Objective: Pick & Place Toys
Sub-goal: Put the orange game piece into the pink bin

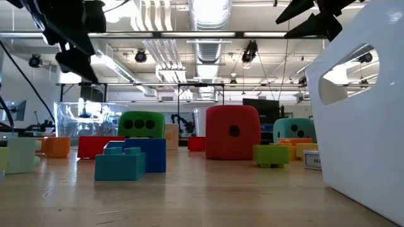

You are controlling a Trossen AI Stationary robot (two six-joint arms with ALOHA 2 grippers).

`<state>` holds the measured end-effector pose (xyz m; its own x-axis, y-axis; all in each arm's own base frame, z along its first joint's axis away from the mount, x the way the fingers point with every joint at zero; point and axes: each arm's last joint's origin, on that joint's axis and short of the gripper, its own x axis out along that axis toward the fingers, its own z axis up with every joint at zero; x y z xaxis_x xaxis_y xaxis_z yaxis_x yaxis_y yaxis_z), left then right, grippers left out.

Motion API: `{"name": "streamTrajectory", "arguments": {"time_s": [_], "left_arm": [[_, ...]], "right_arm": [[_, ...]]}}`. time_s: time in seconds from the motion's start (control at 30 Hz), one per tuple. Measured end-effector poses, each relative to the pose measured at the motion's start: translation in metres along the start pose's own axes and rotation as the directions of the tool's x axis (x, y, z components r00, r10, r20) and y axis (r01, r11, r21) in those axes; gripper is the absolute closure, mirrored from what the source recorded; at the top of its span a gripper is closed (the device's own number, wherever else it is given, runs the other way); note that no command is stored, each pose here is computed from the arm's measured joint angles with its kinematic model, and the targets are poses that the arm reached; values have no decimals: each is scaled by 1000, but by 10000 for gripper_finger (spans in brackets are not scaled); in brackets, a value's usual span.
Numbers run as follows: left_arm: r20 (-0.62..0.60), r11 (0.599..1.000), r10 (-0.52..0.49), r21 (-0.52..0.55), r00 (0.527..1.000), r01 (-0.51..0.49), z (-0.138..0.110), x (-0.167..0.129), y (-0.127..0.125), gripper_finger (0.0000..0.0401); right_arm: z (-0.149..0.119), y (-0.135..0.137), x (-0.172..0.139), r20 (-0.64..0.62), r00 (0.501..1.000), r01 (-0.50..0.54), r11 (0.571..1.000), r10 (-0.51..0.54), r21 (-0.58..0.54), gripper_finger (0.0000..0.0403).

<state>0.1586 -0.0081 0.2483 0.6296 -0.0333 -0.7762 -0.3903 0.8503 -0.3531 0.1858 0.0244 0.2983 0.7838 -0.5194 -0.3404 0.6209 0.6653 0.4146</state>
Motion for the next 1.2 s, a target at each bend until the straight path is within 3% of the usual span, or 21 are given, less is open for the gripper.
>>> {"name": "streamTrajectory", "arguments": {"time_s": [0.1,0.2,0.4,0.53,0.7,1.0,1.2], "left_arm": [[-87,989,1,-149,996,-14,-4,6,1,13],[-190,951,28,-297,981,-85,-10,10,4,13],[-344,769,135,-555,929,-317,-20,15,11,13],[-318,654,202,-660,926,-370,-22,21,14,13],[-304,536,220,-757,927,-375,-29,31,19,13],[-338,418,265,-804,903,-423,-45,41,29,14],[-284,365,298,-848,911,-384,-47,45,29,14]], "right_arm": [[0,0,0,0,1000,0,1000,0,0,194],[0,0,0,0,1000,0,1000,0,0,194],[0,0,0,0,1000,0,1000,0,3,194],[0,0,0,0,1000,-1,1000,1,4,194],[0,0,0,2,1000,-2,1000,2,6,194],[0,0,0,1,1000,-2,1000,2,-8,194],[0,0,0,1,1000,-2,1000,2,-29,194]]}}
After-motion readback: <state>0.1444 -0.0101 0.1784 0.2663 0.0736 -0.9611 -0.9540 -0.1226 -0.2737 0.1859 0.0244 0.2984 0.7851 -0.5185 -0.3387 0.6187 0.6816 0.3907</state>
